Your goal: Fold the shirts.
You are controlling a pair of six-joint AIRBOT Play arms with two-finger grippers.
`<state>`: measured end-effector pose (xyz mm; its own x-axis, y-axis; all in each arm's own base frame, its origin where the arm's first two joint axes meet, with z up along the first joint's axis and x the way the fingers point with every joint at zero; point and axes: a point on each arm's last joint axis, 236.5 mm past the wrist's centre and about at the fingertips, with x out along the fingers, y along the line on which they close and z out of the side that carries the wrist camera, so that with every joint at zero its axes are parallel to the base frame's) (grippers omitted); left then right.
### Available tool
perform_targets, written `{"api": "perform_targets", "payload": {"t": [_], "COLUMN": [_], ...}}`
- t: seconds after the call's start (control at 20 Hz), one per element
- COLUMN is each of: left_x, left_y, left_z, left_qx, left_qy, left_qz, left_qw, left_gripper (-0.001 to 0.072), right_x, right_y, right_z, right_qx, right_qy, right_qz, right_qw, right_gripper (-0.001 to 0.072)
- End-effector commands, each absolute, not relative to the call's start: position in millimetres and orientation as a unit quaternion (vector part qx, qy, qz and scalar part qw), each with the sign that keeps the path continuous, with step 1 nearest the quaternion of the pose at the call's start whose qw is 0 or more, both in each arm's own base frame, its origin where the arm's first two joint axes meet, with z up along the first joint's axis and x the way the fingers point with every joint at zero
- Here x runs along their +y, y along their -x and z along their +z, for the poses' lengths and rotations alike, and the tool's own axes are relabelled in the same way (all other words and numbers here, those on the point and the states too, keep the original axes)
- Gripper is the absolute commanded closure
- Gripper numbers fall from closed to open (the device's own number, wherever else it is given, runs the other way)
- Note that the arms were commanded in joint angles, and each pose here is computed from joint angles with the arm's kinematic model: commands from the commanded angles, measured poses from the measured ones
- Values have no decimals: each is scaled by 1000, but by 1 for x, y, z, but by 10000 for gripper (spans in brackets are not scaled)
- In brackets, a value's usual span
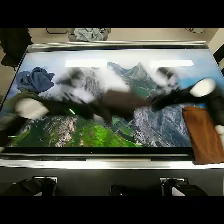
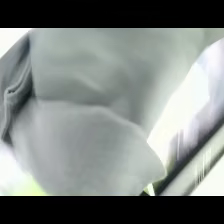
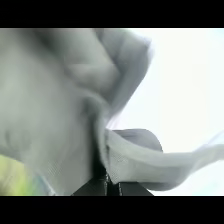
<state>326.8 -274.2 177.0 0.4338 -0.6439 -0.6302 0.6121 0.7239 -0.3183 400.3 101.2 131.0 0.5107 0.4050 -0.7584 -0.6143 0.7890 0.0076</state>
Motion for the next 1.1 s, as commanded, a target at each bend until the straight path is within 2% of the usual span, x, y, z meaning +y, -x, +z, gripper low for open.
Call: {"api": "perform_targets", "payload": {"t": [0.0,0.1,0.2,0.35,0.5,0.65,0.75,0.8,0.95,1.05], "left_x": [-213,-189,-188,-198,-190,-187,-185,-187,-208,-223], "left_y": [-319,-274,-229,-192,-187,-212,-248,-271,-344,-390], "left_z": [404,510,561,587,604,583,544,513,388,297], "left_qx": [133,3,-59,-94,-131,-102,-45,-1,154,243], "left_qy": [24,53,76,109,120,90,69,52,6,-13], "left_qz": [-342,-341,-377,-429,-420,-385,-344,-325,-292,-277], "left_qw": [930,939,921,892,890,913,935,944,944,929], "left_gripper": [665,665,664,665,664,664,664,664,664,664], "right_x": [81,78,84,92,96,95,89,90,93,96], "right_y": [-370,-303,-250,-214,-208,-219,-241,-251,-289,-335], "right_z": [387,490,529,538,529,497,444,409,290,222], "right_qx": [92,-42,-98,-112,-93,-22,97,173,392,451], "right_qy": [230,222,179,145,134,134,109,97,82,65], "right_qz": [196,158,164,185,197,204,203,214,251,261], "right_qw": [949,961,965,965,967,970,968,956,881,851], "right_gripper": [655,655,655,655,655,655,655,655,654,654]}}
